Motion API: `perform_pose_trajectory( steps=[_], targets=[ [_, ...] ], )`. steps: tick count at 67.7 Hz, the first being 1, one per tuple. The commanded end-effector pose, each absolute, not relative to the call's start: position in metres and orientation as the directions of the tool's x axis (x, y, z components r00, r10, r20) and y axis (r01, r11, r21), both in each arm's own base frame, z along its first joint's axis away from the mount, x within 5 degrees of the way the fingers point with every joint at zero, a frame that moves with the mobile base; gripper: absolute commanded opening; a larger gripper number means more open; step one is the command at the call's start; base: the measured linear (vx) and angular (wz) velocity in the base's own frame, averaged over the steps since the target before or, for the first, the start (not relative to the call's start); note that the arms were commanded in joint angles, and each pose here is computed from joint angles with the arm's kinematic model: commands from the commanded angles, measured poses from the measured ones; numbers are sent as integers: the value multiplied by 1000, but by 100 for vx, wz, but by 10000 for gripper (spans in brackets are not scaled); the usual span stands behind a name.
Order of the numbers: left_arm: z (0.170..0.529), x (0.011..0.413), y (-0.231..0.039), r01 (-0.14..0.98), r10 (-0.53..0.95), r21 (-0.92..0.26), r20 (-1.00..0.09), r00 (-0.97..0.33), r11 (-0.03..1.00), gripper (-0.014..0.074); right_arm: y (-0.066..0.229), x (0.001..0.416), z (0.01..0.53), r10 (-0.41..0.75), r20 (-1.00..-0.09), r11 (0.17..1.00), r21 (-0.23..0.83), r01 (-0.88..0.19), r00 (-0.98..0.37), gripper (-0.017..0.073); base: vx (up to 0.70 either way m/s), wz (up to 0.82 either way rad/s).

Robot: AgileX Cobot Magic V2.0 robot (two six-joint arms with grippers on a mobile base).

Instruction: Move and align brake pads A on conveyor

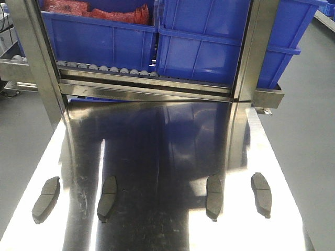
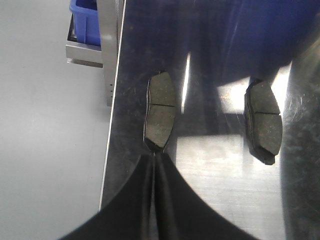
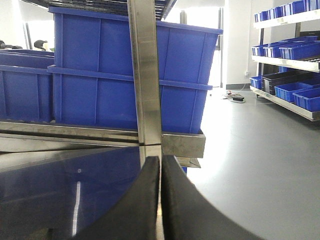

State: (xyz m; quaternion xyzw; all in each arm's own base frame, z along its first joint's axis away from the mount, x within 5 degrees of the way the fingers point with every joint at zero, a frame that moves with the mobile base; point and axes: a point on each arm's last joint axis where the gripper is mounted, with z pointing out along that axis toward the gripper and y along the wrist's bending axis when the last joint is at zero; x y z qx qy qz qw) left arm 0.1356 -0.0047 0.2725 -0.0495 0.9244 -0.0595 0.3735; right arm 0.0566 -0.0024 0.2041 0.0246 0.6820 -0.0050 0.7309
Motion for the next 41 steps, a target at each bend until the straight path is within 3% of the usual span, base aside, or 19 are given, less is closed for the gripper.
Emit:
perform_pose_trajectory(
  steps=[1,11,33,41],
  targets=[
    [286,142,-4,-48,-154,-161,-745,-649,986,1,-2,55,208,11,-989,999,17,38,144,-12,0,0],
    [282,145,-4,-42,-137,-149,-722,-678,988,54,-2,55,208,11,-989,999,17,38,144,-12,0,0],
    [277,149,-9,10,-78,-121,-697,-713,993,427,-2,55,208,11,-989,999,17,38,144,-12,0,0],
    [277,149,-9,10,-78,-121,-696,-714,993,503,-2,55,208,11,-989,999,17,38,144,-12,0,0]
  ],
)
